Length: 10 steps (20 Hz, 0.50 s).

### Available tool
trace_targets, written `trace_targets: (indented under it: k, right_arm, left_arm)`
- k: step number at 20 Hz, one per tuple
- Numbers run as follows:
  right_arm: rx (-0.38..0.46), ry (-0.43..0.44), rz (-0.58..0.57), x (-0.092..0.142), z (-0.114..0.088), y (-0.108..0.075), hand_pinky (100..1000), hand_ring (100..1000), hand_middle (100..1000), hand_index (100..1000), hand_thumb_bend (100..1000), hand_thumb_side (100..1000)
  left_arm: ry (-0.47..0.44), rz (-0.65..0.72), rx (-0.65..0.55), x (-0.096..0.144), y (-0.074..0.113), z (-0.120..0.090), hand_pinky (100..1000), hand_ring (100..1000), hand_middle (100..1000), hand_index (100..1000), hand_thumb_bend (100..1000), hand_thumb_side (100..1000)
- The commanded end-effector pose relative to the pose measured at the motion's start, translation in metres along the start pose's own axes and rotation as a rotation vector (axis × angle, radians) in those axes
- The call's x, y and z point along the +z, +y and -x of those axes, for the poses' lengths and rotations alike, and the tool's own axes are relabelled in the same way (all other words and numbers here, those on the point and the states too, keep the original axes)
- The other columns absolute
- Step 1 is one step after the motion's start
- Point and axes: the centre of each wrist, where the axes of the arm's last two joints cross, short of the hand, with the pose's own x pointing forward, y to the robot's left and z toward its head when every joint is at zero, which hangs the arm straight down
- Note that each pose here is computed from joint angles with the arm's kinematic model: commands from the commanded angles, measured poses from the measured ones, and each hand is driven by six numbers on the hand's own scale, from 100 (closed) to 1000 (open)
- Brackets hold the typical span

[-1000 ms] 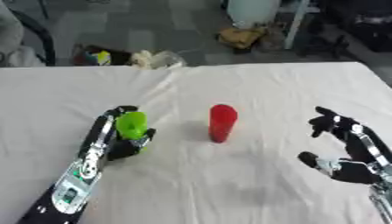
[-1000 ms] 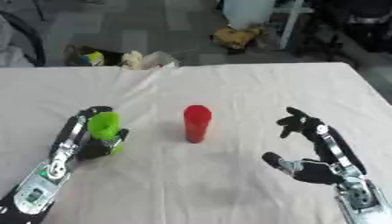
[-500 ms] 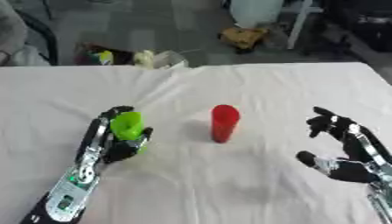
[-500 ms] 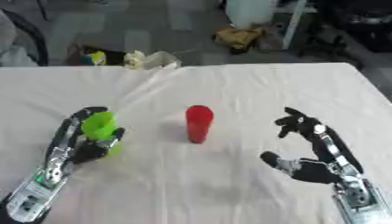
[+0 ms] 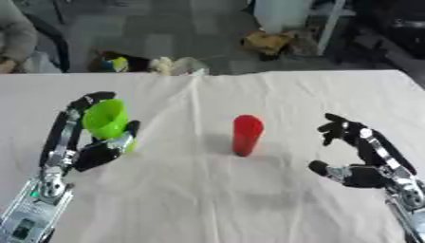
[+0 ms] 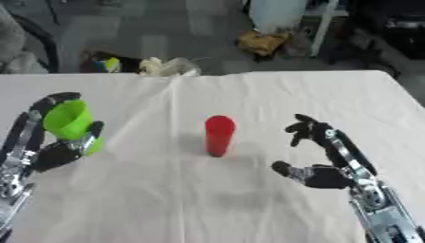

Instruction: Pour the contents of one cup into another cup.

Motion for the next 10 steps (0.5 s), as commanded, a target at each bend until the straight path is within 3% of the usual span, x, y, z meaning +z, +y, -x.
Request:
trace_targets:
  k: [1, 10]
  right_arm:
    - [0.045, -0.002, -0.030, -0.008, 0.003, -0.012, 790, 1000, 475, 721, 680, 360]
    - [0.082, 0.033, -0.057, -0.030, 0.023, -0.014, 796, 1000, 483, 730, 697, 371]
  left_arm:
    - [-0.053, 0.002, -0.002, -0.003, 0.010, -0.017, 421, 185, 329, 786, 100, 219]
    - [-0.085, 0.045, 0.039, -0.001, 0.004, -0.031, 429, 191, 333, 788, 100, 224]
